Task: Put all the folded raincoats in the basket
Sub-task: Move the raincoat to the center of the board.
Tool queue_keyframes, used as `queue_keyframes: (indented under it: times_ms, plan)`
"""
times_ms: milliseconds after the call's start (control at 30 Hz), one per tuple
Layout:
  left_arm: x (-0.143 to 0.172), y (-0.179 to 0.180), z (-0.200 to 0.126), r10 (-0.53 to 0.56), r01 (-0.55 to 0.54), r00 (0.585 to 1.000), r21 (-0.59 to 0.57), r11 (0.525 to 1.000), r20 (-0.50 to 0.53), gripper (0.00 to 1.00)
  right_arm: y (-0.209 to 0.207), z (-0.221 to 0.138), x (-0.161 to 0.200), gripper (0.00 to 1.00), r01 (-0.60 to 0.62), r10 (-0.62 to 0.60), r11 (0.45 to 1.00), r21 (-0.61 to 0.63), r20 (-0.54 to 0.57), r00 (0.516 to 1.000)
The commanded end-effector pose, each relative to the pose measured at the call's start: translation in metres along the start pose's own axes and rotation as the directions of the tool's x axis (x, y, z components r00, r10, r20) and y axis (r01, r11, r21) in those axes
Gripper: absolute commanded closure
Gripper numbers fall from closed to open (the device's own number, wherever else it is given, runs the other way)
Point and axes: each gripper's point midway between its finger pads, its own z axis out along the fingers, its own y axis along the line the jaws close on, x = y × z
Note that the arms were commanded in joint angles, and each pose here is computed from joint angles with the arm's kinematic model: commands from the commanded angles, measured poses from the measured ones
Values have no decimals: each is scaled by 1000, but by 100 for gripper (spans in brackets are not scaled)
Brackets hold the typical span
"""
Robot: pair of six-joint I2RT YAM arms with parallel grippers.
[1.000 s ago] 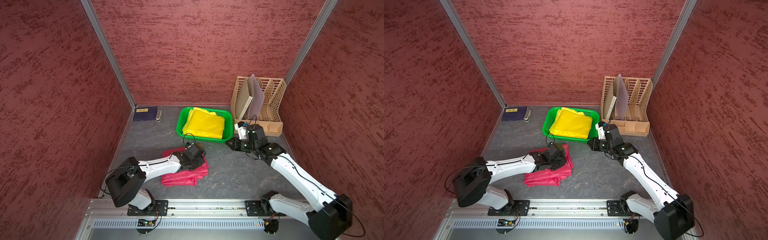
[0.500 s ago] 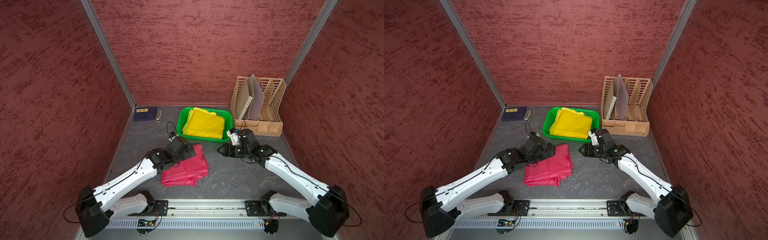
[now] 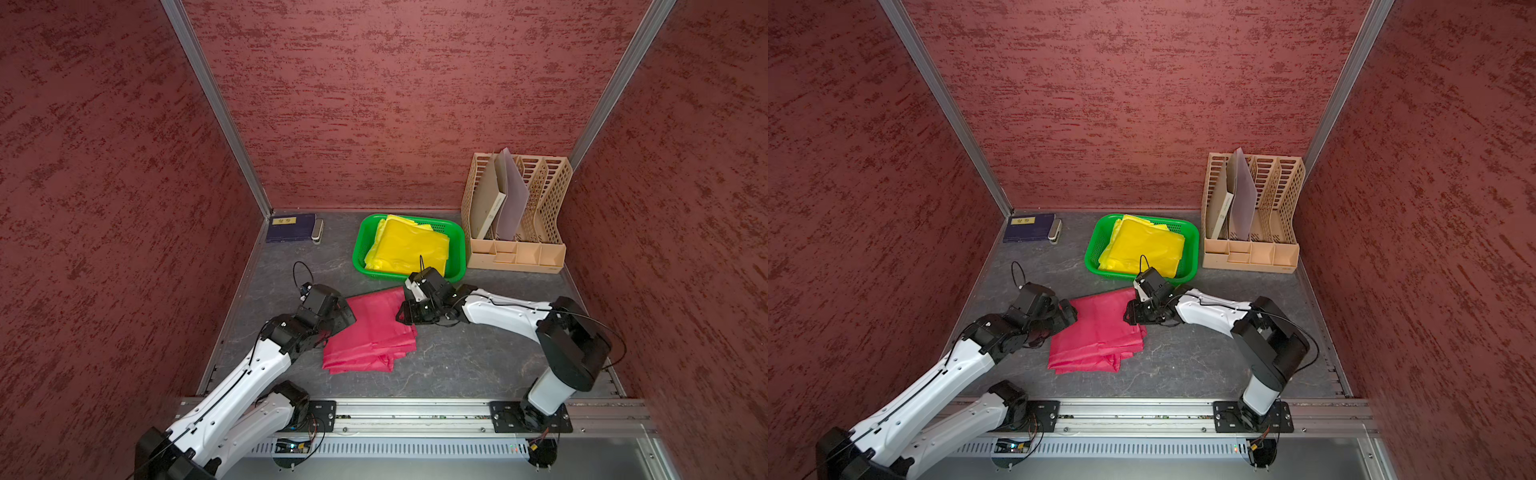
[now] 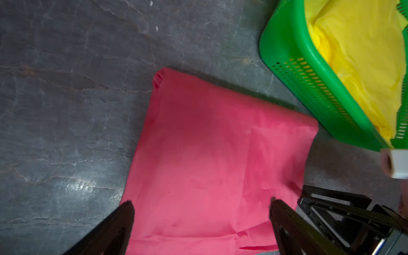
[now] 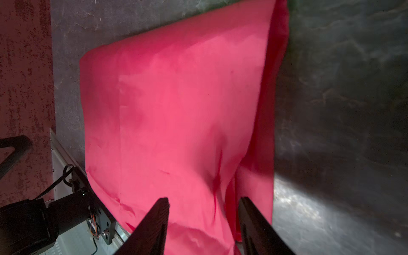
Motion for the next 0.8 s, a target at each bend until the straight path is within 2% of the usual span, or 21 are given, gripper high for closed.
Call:
queue_keyframes:
  times_ms: [0, 267, 367, 533, 667, 767]
  plan:
    - [0, 5, 3, 17, -17, 1000, -10, 1000, 3, 0, -2, 8, -15, 46, -6, 4, 999, 34, 55, 998]
    - [8, 11, 16, 30, -31, 999, -33, 999, -34, 0, -23, 20, -5, 64, -22, 19, 995, 94, 36, 999]
    - [12, 9, 26, 30, -32, 998, -26, 999, -55, 0, -28, 14, -1, 81, -29, 23, 994, 110, 53, 998]
    - [15, 4, 36, 79, -83, 994, -53, 995, -78, 0, -36, 5, 8, 98, -41, 33, 992, 122, 71, 997]
    - [19, -5, 43, 104, -109, 990, -44, 993, -98, 0, -43, -3, 17, 100, -61, 51, 990, 131, 80, 995]
    - [24, -18, 48, 130, -130, 985, 4, 992, -110, 0, -53, -12, 27, 100, -81, 68, 986, 147, 96, 993]
